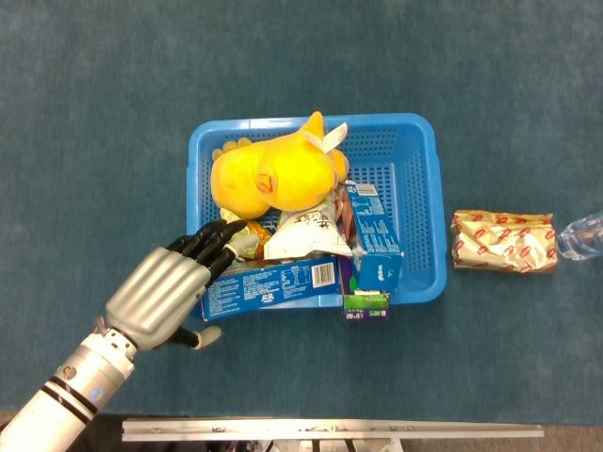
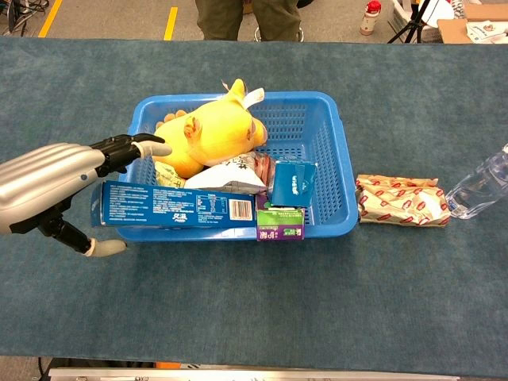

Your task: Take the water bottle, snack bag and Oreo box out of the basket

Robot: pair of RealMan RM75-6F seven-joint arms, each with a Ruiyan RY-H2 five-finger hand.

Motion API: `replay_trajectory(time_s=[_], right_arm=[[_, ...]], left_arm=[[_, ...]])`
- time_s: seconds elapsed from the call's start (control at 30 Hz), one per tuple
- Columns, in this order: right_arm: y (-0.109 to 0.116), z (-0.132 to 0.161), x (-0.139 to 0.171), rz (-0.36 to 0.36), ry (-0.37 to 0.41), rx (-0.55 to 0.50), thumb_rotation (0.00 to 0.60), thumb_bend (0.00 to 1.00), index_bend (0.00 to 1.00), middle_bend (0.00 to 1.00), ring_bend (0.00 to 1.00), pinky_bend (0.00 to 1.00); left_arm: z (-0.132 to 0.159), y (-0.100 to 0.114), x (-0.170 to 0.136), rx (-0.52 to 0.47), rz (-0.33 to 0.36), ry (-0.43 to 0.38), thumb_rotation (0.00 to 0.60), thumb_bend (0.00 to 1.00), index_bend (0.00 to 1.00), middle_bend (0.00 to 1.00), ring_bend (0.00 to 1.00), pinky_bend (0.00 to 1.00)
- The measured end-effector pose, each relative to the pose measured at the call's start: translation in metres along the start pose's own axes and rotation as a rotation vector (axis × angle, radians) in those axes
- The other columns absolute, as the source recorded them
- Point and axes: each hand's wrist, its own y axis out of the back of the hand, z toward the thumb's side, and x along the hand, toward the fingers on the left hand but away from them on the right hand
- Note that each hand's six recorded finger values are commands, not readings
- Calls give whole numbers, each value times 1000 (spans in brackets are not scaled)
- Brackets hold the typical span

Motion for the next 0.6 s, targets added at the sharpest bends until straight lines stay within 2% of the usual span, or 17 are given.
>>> replay_trajectory(time_s=[0.43, 0.6], right_arm=[[-1, -3, 2, 3, -6, -2, 600, 0, 333, 336, 333, 303], [-2, -3, 2, 4, -6, -2, 600, 0, 333, 336, 332, 303]], left_arm=[[-11, 5, 4, 25, 25, 47, 600, 172, 182, 0, 0, 226], [-12, 5, 2, 30, 26, 56, 600, 172, 260, 0, 0, 227]])
